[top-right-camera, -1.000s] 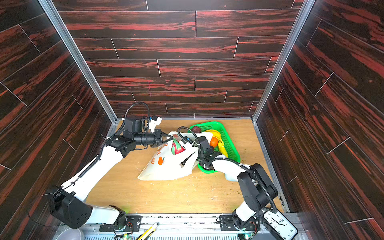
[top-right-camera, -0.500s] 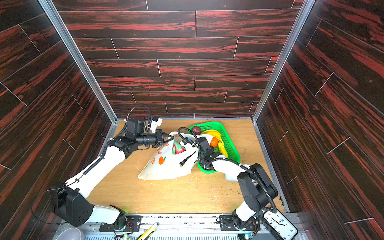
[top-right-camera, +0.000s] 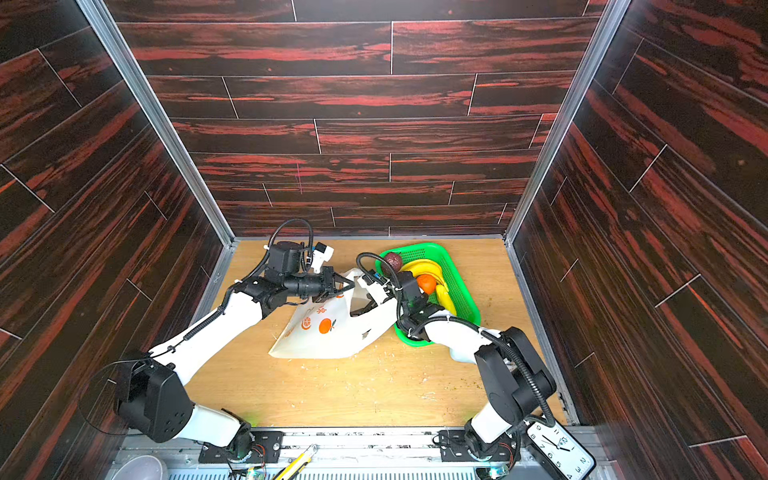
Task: Place the fake fruits into the plastic bag and tie a complex knot
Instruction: 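Open the right gripper to drop the dragon fruit into the bag, then withdraw the right gripper from the bag back over the basket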
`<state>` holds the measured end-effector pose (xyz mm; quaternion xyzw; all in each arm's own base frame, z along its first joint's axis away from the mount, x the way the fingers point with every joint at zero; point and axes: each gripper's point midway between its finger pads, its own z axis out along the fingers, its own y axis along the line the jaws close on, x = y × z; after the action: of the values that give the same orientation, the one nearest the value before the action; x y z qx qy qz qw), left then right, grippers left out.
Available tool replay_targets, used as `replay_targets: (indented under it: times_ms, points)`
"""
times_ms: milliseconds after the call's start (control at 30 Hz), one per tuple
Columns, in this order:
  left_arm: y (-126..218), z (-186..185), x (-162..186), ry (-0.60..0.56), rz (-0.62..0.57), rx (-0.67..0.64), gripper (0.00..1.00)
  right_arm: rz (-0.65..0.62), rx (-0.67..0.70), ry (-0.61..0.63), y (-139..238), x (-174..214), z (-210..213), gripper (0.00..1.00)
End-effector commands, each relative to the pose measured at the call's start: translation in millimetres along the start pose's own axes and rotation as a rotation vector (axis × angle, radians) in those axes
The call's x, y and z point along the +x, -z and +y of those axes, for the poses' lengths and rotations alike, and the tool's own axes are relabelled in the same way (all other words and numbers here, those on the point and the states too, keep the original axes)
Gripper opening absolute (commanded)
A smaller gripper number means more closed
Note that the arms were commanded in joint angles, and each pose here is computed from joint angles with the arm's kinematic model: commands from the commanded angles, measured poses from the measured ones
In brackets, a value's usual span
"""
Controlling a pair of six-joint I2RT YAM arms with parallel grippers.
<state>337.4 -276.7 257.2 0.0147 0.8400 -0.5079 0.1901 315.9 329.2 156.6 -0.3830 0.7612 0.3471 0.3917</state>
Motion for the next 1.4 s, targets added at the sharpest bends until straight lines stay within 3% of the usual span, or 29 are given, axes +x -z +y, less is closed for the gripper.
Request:
replay_targets:
  times_ms: [0, 167, 400, 700, 833, 1167, 1367]
  points:
    - [15, -16, -4, -0.07, -0.028, -0.012, 0.0, 0.002, 0.011, 0.018, 14, -6, 8, 0.99]
    - [24, -15, -3, -0.079, -0.032, -0.024, 0.0, 0.048, 0.073, -0.004, 24, 4, 2, 0.98]
    - [38, -12, -3, -0.086, -0.045, -0.026, 0.0, 0.109, 0.12, -0.04, 38, 24, -3, 0.86]
    - [49, -7, 6, -0.062, -0.042, 0.006, 0.0, 0.126, 0.17, -0.059, 58, 35, -3, 0.55]
    - [51, -13, 5, -0.059, -0.048, 0.046, 0.0, 0.123, 0.201, -0.066, 61, 38, -8, 0.49]
    - [58, -9, 7, -0.066, -0.057, 0.018, 0.0, 0.14, 0.279, -0.202, 70, 36, -31, 0.52]
    - [61, 2, -1, -0.037, -0.085, -0.012, 0.0, 0.113, 0.167, -0.208, 87, 32, -8, 0.58]
